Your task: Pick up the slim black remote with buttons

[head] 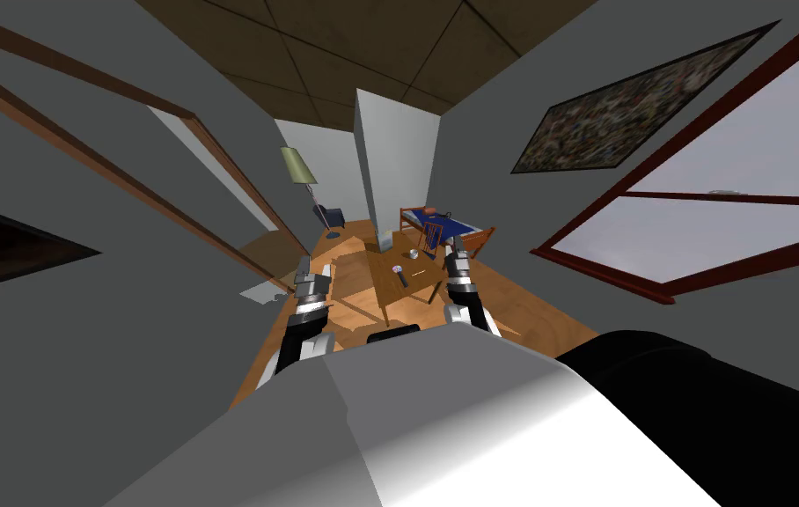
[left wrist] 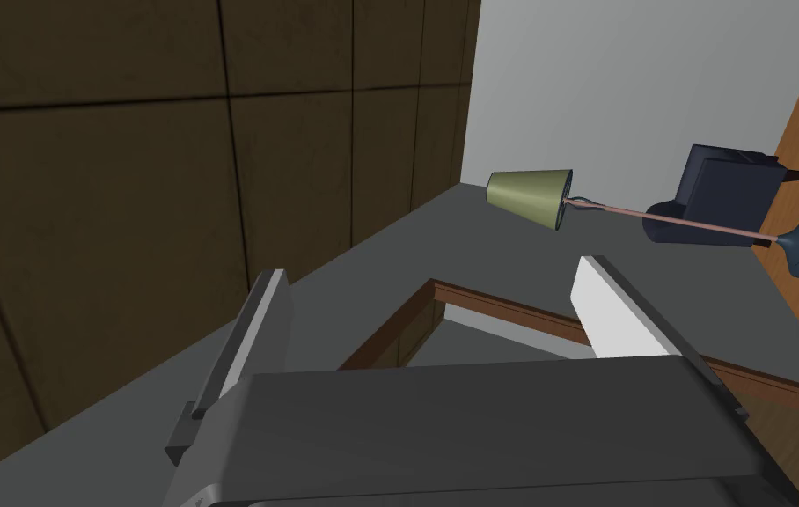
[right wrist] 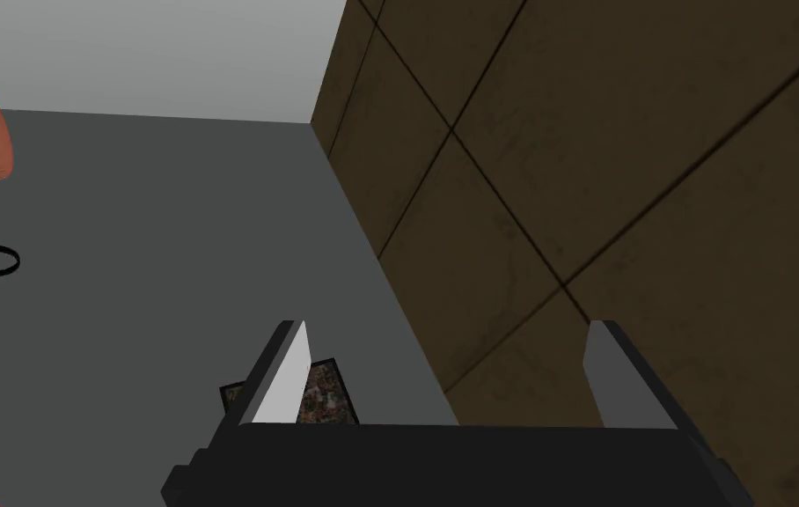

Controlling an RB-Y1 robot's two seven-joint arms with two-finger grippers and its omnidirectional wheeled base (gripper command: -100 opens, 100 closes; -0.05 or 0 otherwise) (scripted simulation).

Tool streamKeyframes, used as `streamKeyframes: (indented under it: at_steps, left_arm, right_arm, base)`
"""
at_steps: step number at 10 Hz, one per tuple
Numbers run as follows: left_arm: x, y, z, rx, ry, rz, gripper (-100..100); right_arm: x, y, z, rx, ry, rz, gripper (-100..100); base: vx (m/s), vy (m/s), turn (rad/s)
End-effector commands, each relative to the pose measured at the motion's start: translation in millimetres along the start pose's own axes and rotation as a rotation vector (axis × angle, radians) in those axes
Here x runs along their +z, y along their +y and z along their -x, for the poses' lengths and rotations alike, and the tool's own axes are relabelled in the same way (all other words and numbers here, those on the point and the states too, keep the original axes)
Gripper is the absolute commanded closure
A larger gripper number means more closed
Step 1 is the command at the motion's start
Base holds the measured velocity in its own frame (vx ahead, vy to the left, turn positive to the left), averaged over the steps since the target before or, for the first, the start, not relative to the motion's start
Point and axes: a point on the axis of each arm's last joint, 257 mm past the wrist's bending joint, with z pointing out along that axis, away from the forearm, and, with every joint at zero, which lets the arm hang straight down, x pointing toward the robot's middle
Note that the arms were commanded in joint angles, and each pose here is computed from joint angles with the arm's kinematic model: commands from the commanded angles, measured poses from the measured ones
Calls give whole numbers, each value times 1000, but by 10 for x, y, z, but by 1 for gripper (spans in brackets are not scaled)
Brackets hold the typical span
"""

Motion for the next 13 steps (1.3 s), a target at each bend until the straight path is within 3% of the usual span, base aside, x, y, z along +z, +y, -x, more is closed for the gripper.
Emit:
streamKeyframes:
  at_steps: [1,5,6,9,13]
  left_arm:
    - [0,0,0,0,0,0,0]
    - [0,0,-1,0,0,0,0]
    - [0,0,-1,0,0,0,0]
    - [0,0,-1,0,0,0,0]
    - [0,0,0,0,0,0,0]
  right_arm:
    - [-15,-51,-69,-16,39,-4,-100]
    - [-129,-364,-332,-79,179,-42,-100]
    - [-140,-391,-339,-82,185,-47,-100]
    - [-329,-809,-531,-146,305,-105,-100]
    - [-516,-1156,-619,-212,409,-151,-100]
  base:
    - [4,17,36]
    - [-3,82,58]
    - [5,67,29]
    - [-2,105,91]
    - [3,101,55]
